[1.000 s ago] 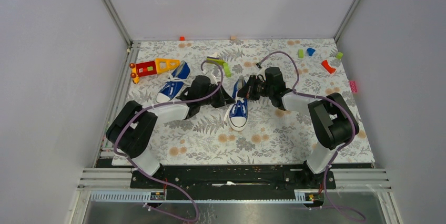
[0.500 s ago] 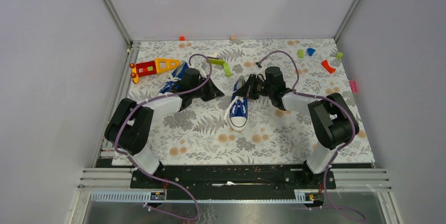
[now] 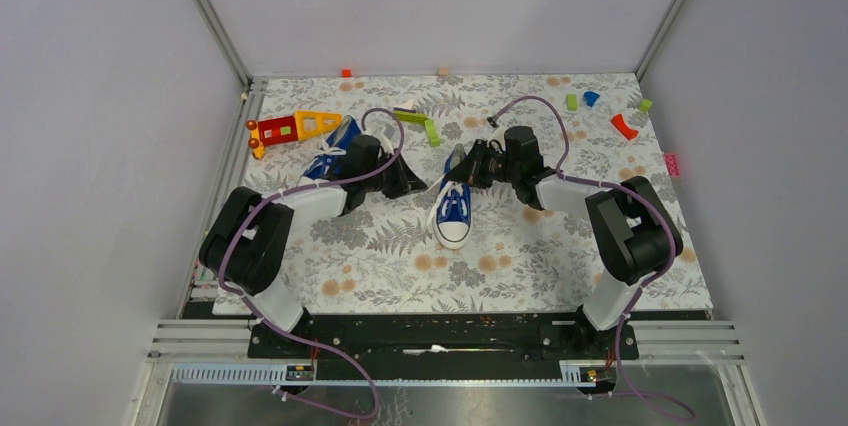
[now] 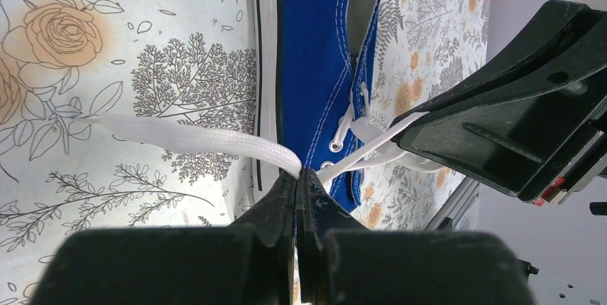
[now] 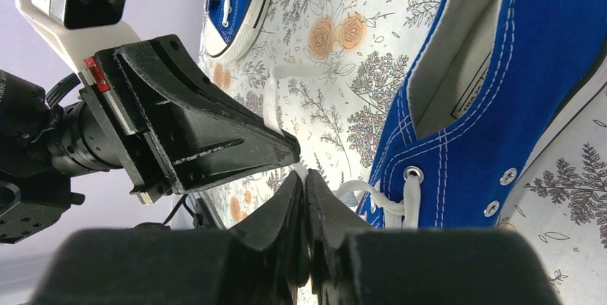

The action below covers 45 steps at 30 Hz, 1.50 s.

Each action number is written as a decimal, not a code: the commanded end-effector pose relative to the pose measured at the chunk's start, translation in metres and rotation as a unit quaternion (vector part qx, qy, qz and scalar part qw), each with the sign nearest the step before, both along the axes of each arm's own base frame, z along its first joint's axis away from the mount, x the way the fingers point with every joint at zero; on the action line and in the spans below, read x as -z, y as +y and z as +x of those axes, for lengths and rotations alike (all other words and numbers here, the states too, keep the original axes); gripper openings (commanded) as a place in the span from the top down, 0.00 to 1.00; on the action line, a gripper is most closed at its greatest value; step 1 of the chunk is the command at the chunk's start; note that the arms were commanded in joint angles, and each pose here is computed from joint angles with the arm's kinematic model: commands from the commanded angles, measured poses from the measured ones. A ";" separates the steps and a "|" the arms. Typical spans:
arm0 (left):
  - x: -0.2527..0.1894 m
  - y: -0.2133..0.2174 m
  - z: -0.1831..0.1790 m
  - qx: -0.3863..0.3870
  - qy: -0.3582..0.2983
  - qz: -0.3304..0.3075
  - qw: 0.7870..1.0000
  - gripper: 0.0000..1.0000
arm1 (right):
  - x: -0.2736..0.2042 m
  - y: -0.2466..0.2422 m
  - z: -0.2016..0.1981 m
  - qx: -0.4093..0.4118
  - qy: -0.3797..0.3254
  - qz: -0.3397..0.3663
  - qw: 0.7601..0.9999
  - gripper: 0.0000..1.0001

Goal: Tie the shoes

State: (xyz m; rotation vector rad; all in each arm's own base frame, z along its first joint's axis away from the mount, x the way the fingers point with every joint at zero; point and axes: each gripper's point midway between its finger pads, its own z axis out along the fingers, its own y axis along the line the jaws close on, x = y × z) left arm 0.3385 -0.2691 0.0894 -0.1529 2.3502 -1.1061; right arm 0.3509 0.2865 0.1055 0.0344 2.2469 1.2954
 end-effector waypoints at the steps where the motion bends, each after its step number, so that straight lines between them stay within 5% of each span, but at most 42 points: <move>1: -0.014 -0.010 -0.001 0.014 -0.019 -0.018 1.000 1.00 | -0.024 0.003 0.012 0.001 -0.037 0.021 0.999 0.88; 27: -0.034 -0.080 -0.022 0.067 -0.028 -0.048 0.996 1.00 | -0.023 0.003 0.014 0.010 -0.029 0.023 0.999 0.90; 45: -0.025 -0.092 0.006 -0.011 -0.094 -0.079 0.992 1.00 | -0.019 0.005 0.011 0.022 -0.007 0.024 0.999 0.91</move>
